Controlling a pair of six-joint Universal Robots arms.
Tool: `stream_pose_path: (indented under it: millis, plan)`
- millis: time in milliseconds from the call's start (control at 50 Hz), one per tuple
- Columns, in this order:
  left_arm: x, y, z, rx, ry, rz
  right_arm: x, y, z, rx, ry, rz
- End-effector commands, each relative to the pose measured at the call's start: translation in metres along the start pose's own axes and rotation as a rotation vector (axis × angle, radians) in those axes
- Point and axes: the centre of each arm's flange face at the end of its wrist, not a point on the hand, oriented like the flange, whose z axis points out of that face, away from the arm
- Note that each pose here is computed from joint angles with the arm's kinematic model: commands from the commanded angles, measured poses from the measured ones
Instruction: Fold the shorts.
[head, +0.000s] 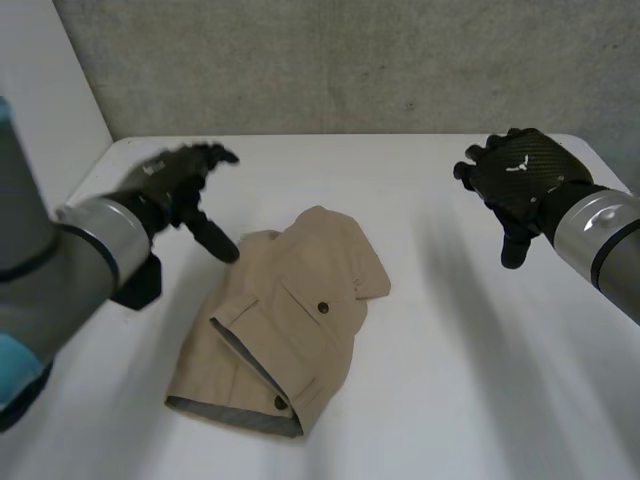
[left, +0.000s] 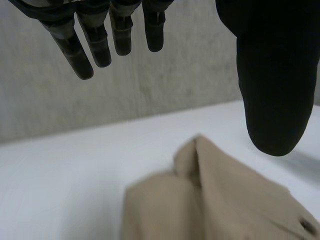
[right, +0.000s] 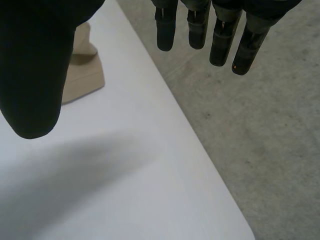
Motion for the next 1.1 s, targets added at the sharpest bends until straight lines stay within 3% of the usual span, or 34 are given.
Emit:
stream_pose_path:
  millis: [20,280,480,600,760,880,940,980,1100]
  plan:
    - [-0.008,0.051,0.026,-0.186,-0.035,-0.042,-0.003,0.008,0.006,-0.029,-0.014,0.017]
    - [-0.014,0.090,0.038,-0.346,-0.068,-0.148,-0.005,0.014,0.011,-0.042,-0.024,0.020]
    - [-0.005,0.072,0.034,-0.293,-0.026,-0.128,0.001,0.007,0.018,0.005,0.004,0.023]
    - [0.011,0.013,-0.001,-0.103,0.045,-0.027,0.002,0.001,0.040,0.097,-0.024,0.127]
    - [0.031,-0.048,-0.053,0.141,0.109,0.215,0.000,-0.015,0.058,0.256,-0.257,0.370]
    - [0.042,-0.056,-0.087,0.185,0.135,0.430,-0.003,-0.016,0.077,0.281,-0.388,0.555]
    - [0.042,-0.056,-0.090,0.180,0.135,0.451,-0.008,-0.015,0.084,0.272,-0.426,0.598]
    - [0.045,-0.050,-0.102,0.157,0.149,0.521,-0.014,-0.010,0.090,0.249,-0.467,0.623]
    - [0.053,-0.039,-0.120,0.130,0.200,0.552,-0.028,0.005,0.108,0.197,-0.513,0.654]
